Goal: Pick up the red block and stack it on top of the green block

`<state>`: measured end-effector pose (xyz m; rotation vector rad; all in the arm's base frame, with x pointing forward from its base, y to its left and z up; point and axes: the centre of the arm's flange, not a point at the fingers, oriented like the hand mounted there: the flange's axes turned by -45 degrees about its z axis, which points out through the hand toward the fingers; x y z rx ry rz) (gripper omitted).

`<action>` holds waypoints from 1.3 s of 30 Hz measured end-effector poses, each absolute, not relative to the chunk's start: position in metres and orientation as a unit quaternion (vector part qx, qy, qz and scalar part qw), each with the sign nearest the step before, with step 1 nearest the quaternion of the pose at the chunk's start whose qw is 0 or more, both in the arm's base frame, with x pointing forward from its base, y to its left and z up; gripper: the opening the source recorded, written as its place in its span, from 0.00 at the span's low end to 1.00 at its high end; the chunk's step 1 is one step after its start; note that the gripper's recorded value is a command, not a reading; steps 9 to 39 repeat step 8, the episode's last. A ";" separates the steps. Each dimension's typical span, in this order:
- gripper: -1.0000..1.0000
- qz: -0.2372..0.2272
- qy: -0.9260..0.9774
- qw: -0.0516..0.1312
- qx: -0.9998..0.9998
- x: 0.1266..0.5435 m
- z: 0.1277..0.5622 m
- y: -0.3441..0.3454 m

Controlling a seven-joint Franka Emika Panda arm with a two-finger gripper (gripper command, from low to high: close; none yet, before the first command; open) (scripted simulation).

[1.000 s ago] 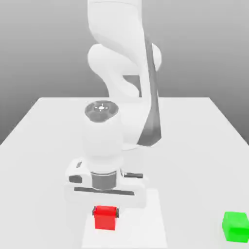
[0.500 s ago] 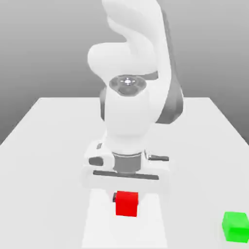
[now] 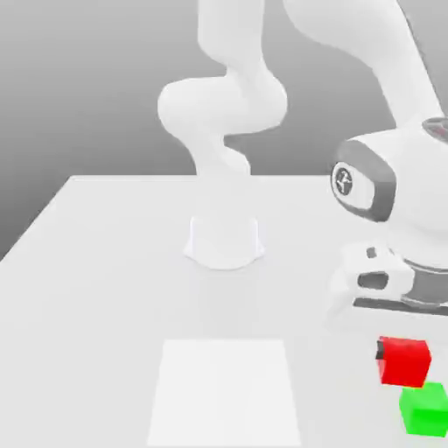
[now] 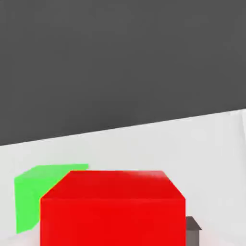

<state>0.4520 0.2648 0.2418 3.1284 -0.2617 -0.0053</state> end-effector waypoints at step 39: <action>1.00 0.001 -0.086 -0.001 0.996 0.450 0.188 0.278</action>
